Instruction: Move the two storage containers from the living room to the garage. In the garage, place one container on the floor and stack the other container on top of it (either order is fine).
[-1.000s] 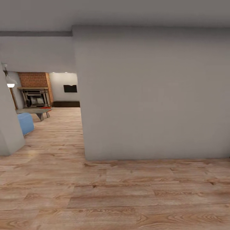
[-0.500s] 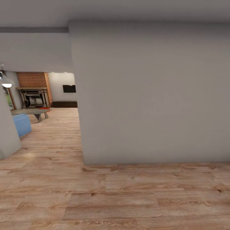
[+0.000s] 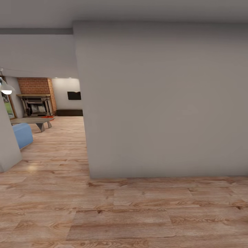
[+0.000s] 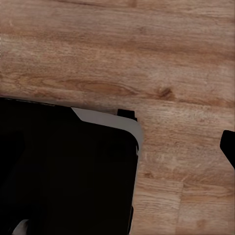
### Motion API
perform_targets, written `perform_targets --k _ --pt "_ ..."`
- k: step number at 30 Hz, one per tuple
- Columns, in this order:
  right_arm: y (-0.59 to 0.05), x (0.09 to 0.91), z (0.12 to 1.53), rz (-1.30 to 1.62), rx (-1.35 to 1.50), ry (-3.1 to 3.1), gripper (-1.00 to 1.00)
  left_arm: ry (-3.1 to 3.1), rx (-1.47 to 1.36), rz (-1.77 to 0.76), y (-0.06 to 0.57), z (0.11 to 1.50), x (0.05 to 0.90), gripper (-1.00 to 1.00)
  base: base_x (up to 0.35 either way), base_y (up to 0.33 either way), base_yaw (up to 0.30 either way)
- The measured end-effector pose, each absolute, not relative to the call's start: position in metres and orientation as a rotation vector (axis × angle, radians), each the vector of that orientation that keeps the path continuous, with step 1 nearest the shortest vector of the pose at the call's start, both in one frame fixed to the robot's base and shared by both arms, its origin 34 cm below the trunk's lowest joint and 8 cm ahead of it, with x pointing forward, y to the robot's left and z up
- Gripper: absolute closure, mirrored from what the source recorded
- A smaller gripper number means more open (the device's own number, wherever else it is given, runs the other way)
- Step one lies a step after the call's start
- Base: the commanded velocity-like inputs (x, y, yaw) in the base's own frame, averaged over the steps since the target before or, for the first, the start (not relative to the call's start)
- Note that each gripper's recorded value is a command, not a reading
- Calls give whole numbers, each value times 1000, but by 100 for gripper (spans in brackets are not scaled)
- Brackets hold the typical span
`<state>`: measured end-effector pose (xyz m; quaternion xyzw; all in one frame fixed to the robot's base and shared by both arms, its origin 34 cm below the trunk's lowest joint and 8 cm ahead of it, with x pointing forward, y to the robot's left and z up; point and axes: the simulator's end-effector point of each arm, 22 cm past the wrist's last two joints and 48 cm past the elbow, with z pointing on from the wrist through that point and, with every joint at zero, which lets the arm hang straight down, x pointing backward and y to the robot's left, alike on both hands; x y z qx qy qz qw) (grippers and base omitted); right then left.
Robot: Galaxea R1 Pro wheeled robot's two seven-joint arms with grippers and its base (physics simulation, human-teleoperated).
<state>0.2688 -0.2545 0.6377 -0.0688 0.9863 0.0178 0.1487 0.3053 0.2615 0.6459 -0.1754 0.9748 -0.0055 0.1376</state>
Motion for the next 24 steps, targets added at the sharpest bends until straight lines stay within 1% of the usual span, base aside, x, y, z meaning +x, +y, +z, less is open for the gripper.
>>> perform_targets --k 6,24 --pt "-254 269 638 50 -206 2835 -100 2819 -507 -14 262 646 306 -100 0 0 186" --pt "-255 270 638 45 -210 2832 -100 2819 -509 -15 261 646 305 -100 0 0 274"
